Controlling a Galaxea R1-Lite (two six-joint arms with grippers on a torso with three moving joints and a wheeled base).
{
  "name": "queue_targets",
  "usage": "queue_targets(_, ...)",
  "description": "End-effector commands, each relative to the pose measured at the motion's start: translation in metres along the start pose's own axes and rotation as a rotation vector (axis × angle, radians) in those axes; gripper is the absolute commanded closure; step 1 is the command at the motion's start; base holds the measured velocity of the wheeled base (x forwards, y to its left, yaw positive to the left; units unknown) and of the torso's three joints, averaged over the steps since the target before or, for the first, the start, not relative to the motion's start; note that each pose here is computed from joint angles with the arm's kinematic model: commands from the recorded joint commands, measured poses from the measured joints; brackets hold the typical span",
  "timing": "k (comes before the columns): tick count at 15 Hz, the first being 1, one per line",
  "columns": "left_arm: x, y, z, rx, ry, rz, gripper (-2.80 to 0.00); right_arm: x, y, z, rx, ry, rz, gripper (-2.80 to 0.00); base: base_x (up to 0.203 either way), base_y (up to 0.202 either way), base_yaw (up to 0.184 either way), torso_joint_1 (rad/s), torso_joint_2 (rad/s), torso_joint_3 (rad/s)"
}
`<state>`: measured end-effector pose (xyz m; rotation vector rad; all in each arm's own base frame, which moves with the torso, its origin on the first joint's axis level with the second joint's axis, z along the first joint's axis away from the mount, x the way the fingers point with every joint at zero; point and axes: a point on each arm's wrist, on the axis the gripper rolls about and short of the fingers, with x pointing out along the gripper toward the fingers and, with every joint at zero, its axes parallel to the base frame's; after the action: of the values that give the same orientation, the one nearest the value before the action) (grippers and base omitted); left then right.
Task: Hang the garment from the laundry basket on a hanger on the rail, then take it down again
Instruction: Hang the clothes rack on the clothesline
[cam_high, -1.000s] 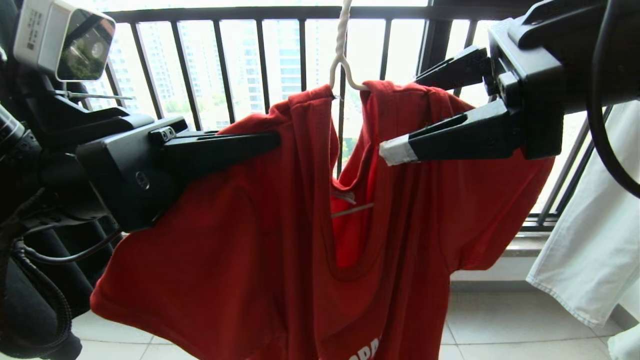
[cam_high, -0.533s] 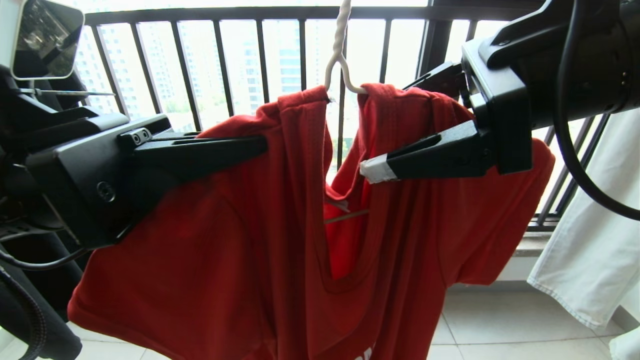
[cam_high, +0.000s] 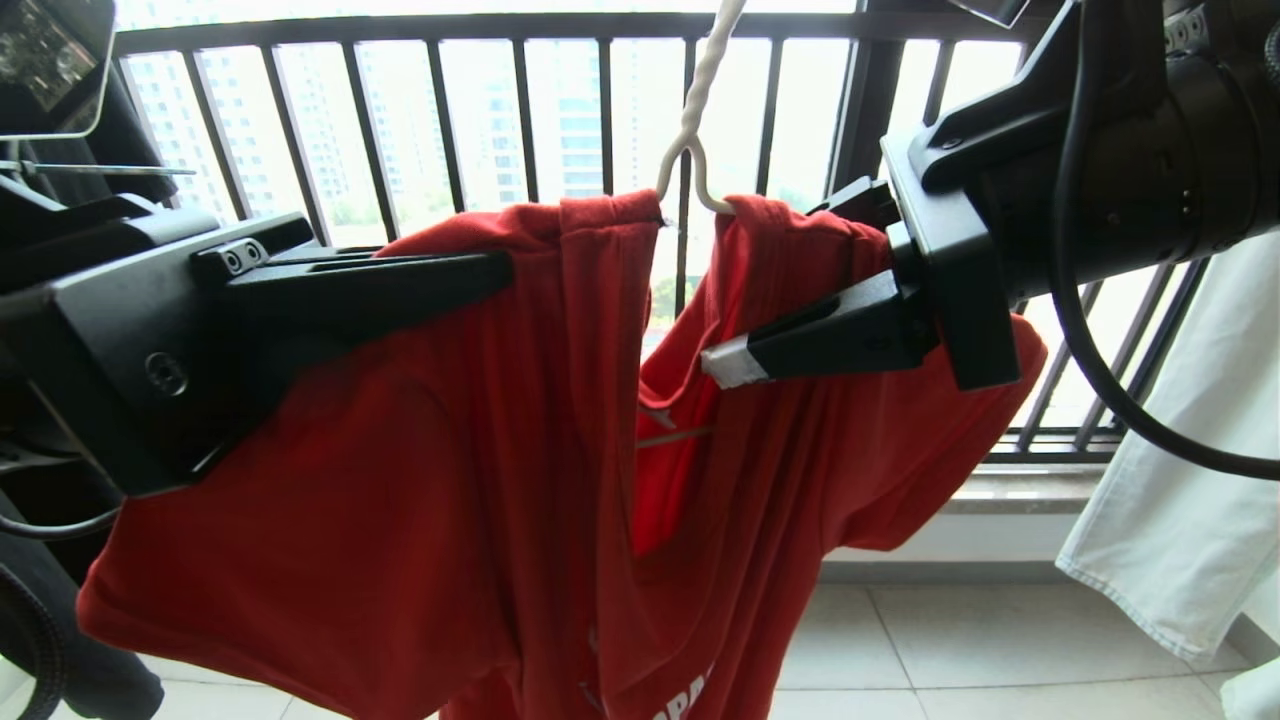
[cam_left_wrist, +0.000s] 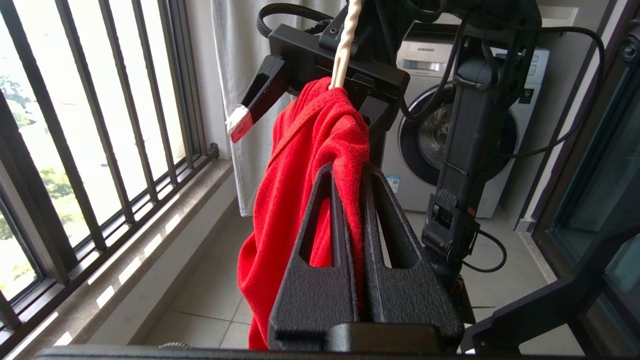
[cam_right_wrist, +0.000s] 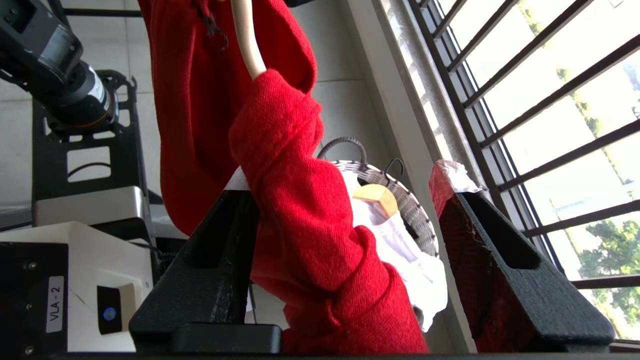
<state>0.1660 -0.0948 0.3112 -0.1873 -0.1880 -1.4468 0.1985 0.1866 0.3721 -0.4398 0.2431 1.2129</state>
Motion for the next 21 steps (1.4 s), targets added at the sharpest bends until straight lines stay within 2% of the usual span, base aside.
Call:
queue_targets(1,-0.001,-0.002,0.002,0.007,-0.004,-0.008,0.0,0.003,0.002,0.0,-0.001,0.004,0.015,0.0,0.0,0.0,0.0,0.0,0.0,0.0)
queue_targets(11,0.002,0.004,0.0,-0.002,0.0,0.001,0.0,0.006,0.007,-0.004,0.019,0.033,0.048,0.0,0.0,0.0,0.0,0.0,0.0,0.0)
queue_targets(15,0.002,0.006,0.0,0.001,0.0,0.007,0.0,0.002,0.008,-0.002,0.108,0.032,0.029,0.0,0.0,0.0,0.0,0.0,0.0,0.0)
queue_targets(17,-0.002,0.011,0.003,0.012,-0.002,0.038,0.0,0.004,0.006,-0.005,0.198,0.051,0.001,0.0,0.0,0.0,0.0,0.0,0.0,0.0)
queue_targets(19,-0.006,0.019,0.006,0.022,-0.004,0.075,0.0,0.008,0.003,-0.014,0.252,0.088,-0.015,0.0,0.0,0.0,0.0,0.0,0.0,0.0)
queue_targets(21,-0.011,0.027,0.011,0.039,-0.009,0.118,0.0,0.011,-0.001,-0.02,0.362,0.115,-0.049,0.0,0.0,0.0,0.0,0.0,0.0,0.0)
